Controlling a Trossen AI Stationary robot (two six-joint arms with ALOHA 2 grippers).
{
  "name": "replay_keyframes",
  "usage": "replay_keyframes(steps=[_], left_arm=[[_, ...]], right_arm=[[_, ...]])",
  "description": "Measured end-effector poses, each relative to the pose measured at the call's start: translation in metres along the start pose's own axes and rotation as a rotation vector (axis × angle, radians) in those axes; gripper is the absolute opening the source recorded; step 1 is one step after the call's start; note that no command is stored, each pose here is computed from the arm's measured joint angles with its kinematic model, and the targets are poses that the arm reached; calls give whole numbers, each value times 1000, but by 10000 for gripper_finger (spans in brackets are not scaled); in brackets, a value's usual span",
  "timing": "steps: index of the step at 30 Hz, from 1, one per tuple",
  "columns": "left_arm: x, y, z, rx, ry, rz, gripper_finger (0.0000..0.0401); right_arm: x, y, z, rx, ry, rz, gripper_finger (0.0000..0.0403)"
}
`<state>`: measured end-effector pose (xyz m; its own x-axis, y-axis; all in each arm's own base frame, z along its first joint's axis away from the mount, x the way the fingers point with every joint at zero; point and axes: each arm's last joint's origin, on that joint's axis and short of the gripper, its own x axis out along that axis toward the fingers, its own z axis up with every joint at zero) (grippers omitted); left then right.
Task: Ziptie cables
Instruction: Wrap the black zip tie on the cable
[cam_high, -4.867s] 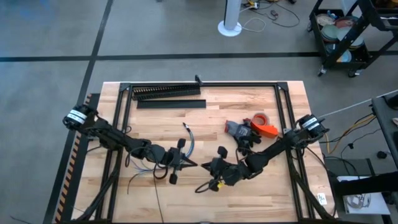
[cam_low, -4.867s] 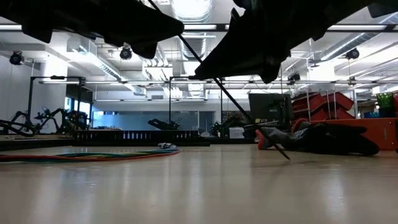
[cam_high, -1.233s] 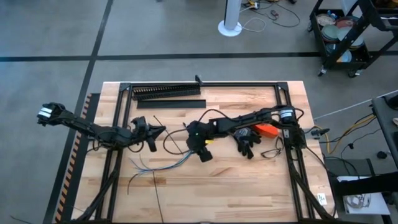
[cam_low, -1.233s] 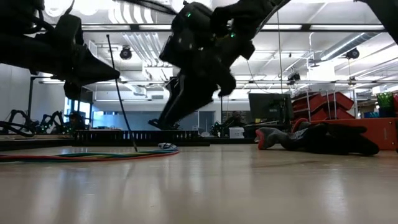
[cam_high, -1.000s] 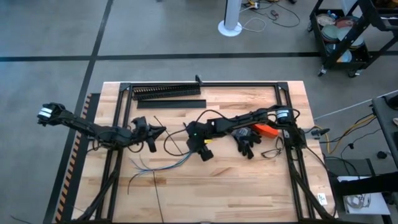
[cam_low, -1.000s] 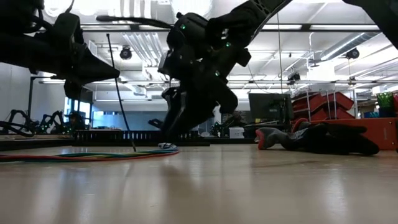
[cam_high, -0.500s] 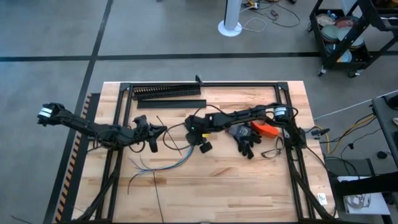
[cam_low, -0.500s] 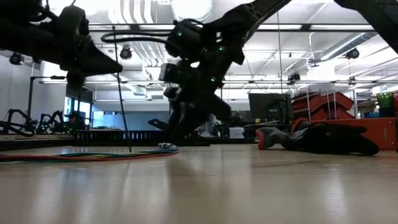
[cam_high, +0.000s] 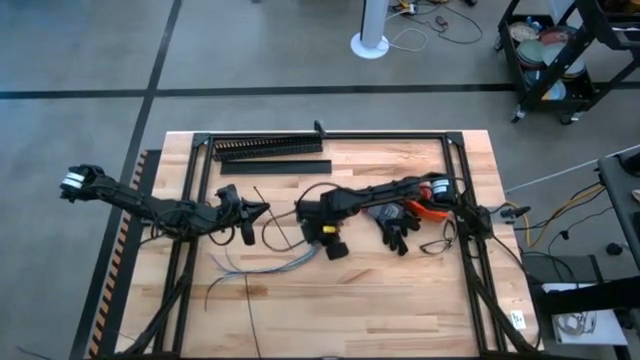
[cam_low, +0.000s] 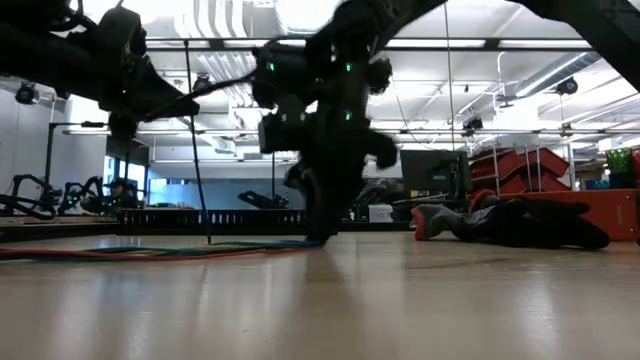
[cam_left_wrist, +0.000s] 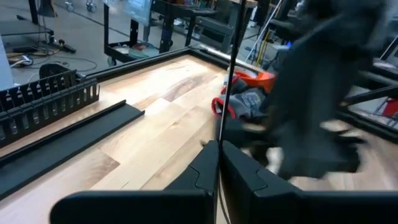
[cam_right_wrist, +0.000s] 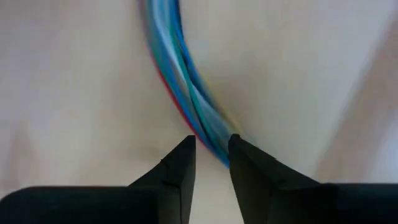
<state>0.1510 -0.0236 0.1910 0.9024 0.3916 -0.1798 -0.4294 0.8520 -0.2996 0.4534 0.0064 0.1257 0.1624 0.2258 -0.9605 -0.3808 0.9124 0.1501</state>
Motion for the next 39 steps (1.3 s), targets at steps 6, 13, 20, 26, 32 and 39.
replay_keyframes(steps=[6,13,20,26,32,39], left_arm=[[0,0,-1,6,7,3,0],[1,0,-1,7,8,3,0],[1,0,-2,9,10,5,0],[1,0,-2,11,14,7,0],[2,0,-3,10,20,9,0],[2,0,-3,-7,18,11,0]], right_arm=[[-46,16,24,-147,-65,-65,97],[-45,-21,0,-180,52,-176,143],[-21,-26,-17,-370,120,-191,168],[-2,-27,-22,-431,148,-193,156],[12,-28,-28,-324,175,-105,105],[7,-19,-25,-226,156,-87,11]])
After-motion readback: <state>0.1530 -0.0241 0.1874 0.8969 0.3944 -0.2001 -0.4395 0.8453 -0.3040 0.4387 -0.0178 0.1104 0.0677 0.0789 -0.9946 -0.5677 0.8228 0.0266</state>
